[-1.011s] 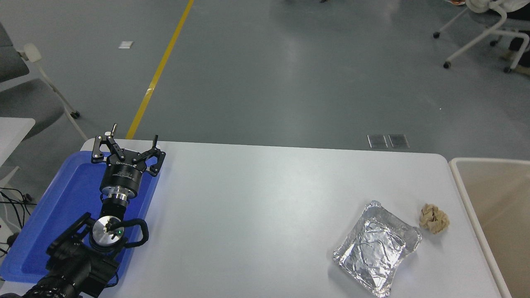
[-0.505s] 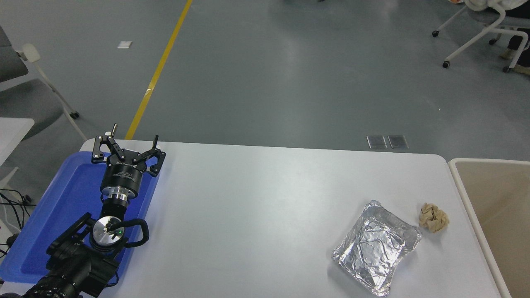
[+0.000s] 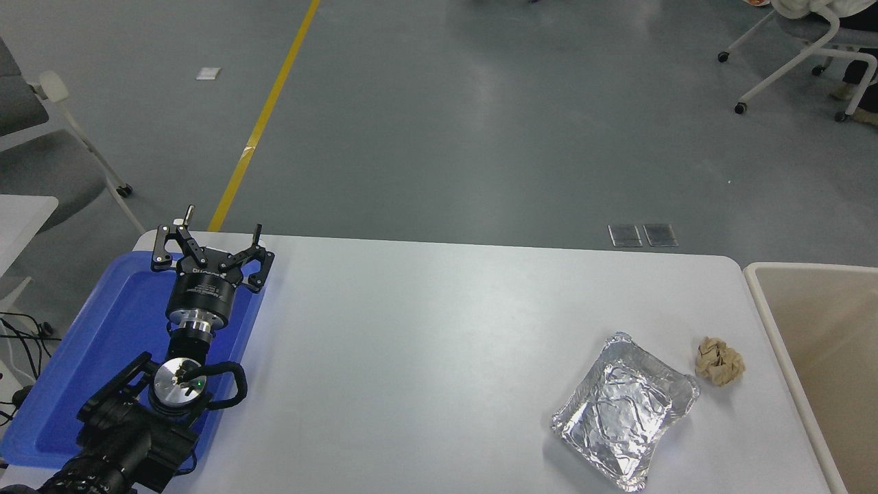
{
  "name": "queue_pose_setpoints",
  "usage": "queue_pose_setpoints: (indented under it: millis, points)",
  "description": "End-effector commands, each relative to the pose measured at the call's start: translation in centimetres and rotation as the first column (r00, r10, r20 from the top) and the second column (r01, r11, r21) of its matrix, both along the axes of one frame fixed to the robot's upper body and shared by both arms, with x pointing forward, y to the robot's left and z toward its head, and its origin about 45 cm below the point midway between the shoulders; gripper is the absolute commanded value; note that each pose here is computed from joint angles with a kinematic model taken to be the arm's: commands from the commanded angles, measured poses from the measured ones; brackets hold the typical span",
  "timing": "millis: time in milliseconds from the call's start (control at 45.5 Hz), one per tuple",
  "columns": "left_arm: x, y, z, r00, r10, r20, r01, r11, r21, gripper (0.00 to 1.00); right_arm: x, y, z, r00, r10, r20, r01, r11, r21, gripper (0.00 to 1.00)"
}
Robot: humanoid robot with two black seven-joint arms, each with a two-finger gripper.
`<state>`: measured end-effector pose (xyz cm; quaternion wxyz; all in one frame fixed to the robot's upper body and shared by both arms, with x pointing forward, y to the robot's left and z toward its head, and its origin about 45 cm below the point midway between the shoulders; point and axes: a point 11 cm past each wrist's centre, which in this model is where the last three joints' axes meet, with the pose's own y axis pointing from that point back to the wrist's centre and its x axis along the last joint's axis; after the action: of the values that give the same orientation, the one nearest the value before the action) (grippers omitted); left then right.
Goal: Pick up paper cup place in dustbin
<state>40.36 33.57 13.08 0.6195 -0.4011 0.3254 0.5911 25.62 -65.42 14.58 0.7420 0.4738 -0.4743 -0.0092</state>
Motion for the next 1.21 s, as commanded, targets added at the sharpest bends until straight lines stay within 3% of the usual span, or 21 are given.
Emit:
queue_pose_setpoints:
  millis: [0, 264, 484, 747, 945, 1187]
  points:
    - [0.0, 0.0, 0.0, 1.0, 0.001, -0.001, -0.001, 1.0, 0.0, 1.0, 0.3, 0.9, -1.1, 0.999, -0.022, 0.04, 0.02, 0.999, 0.047, 1.0]
    - [0.0, 0.0, 0.0, 1.0, 0.001, 0.0, -0.001, 1.0, -0.001, 1.0, 2.5, 2.1, -0.5, 0.996, -0.002, 0.085, -0.004, 0.998, 0.066, 1.0]
    - [0.0, 0.0, 0.0, 1.0, 0.002, 0.001, -0.002, 1.0, -0.001, 1.0, 6.5, 3.9, 1.5, 0.97, -0.037, 0.239, 0.001, 0.989, 0.147, 1.0]
    - [0.0, 0.0, 0.0, 1.0, 0.004, 0.001, -0.004, 1.0, -0.002, 1.0, 13.1, 7.0, 6.7, 0.826, -0.191, 0.53, -0.017, 0.932, 0.363, 1.0]
    - [0.0, 0.0, 0.0, 1.0, 0.005, 0.002, -0.005, 1.0, -0.002, 1.0, 18.5, 13.2, 9.1, 0.695, -0.337, 0.635, -0.144, 0.801, 0.582, 1.0]
    - [0.0, 0.0, 0.0, 1.0, 0.006, 0.001, -0.006, 1.0, -0.001, 1.0, 21.9, 22.5, 11.1, 0.638, -0.47, 0.61, -0.346, 0.532, 0.773, 1.0]
